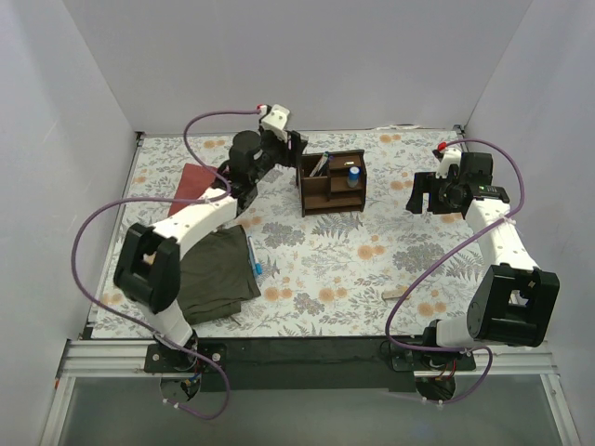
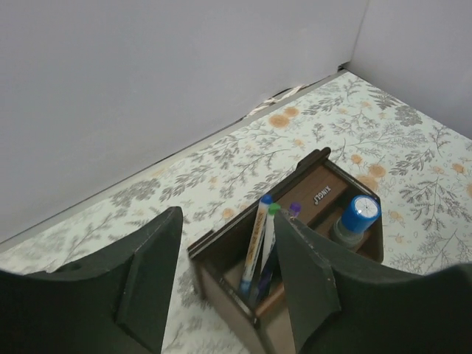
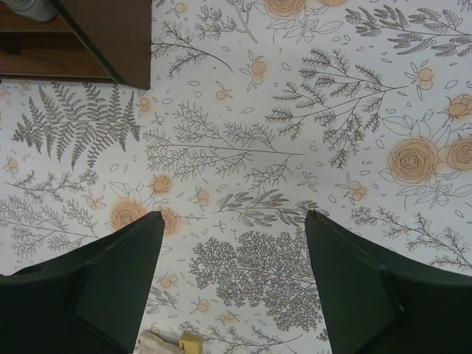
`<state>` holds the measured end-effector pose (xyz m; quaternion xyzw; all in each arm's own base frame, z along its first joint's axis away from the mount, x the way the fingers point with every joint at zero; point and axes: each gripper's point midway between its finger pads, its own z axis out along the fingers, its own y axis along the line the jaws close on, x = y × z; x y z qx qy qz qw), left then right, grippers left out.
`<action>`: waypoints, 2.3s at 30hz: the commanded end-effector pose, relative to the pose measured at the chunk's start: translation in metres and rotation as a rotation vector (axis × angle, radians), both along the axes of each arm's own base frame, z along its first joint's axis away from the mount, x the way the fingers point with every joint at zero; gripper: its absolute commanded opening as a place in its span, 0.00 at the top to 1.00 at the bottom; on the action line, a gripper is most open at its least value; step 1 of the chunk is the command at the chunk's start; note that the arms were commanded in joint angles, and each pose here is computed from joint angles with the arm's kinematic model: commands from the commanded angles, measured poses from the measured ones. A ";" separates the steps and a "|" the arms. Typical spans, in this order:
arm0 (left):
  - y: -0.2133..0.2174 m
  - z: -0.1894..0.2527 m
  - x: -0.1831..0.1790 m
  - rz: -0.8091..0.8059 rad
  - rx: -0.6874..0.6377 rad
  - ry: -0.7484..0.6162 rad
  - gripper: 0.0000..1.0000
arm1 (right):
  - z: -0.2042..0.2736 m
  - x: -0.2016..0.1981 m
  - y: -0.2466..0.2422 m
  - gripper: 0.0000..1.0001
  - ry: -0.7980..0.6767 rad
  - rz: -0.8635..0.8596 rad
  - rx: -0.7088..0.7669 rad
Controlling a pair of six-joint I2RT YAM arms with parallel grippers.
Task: Sort the stationery into containers
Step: Place the pen in the storage box, then pick up the pen from the center of the board.
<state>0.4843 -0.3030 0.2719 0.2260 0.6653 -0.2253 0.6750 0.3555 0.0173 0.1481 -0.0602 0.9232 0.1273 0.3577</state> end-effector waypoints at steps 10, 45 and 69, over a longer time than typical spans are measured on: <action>0.109 -0.109 -0.129 0.175 0.343 0.834 0.40 | 0.003 0.018 0.010 0.14 -0.028 0.032 0.071; 0.129 -0.212 -0.144 0.221 0.241 1.234 0.58 | -0.002 0.011 0.012 0.14 -0.004 0.044 0.072; 0.148 -0.233 -0.146 0.297 0.321 1.256 0.55 | -0.010 0.013 0.010 0.14 0.000 0.039 0.063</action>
